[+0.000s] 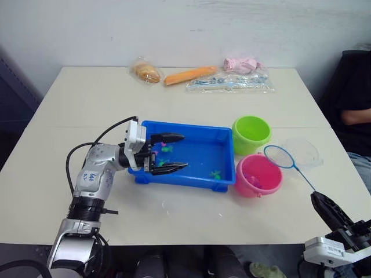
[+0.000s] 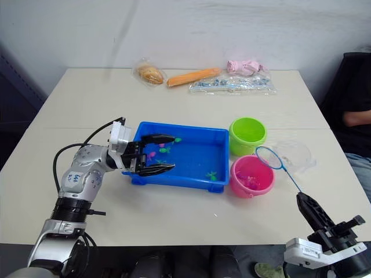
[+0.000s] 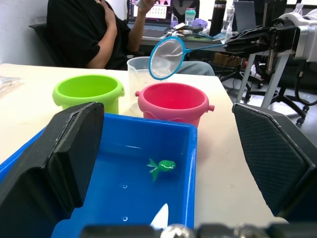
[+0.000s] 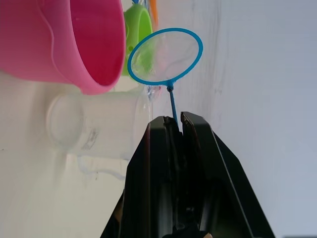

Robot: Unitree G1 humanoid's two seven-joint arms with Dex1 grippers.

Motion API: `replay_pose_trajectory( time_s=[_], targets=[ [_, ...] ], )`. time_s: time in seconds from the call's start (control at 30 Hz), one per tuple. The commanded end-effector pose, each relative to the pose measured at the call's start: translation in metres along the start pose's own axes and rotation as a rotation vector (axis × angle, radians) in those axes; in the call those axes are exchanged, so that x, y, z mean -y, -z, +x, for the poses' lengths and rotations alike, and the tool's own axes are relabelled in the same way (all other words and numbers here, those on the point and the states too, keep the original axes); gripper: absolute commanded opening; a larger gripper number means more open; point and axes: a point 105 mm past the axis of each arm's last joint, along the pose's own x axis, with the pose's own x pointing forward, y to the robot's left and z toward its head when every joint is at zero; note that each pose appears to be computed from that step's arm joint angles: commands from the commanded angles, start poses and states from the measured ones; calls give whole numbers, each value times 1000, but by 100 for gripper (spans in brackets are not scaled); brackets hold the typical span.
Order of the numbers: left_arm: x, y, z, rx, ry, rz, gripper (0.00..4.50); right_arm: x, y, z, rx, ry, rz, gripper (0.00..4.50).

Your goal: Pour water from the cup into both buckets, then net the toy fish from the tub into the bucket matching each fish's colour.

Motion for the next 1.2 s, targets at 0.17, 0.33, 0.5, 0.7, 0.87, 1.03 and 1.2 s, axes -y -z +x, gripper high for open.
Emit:
replay_pose_trajectory(
  time_s=[0.17,0.33,0.5,0.7,0.87,1.03,1.2],
  targets=[
    [-11,-17,-28,-13,-90,47,447,40,-26,26,164,50,642,0],
    [-18,-23,-73,-29,-262,14,447,68,-66,68,402,-115,991,0],
    [-17,-23,-113,-85,-416,18,447,52,-91,105,396,-332,1262,0],
    [-12,-22,-138,-101,-531,47,447,31,-113,136,340,-544,1342,0],
    [-5,-20,-140,-103,-571,60,447,12,-116,166,202,-635,1304,0],
    [-3,-17,-139,-114,-584,68,447,2,-130,183,158,-717,1341,0],
    [-3,-16,-135,-124,-575,68,447,2,-140,195,132,-744,1397,0]
  ],
)
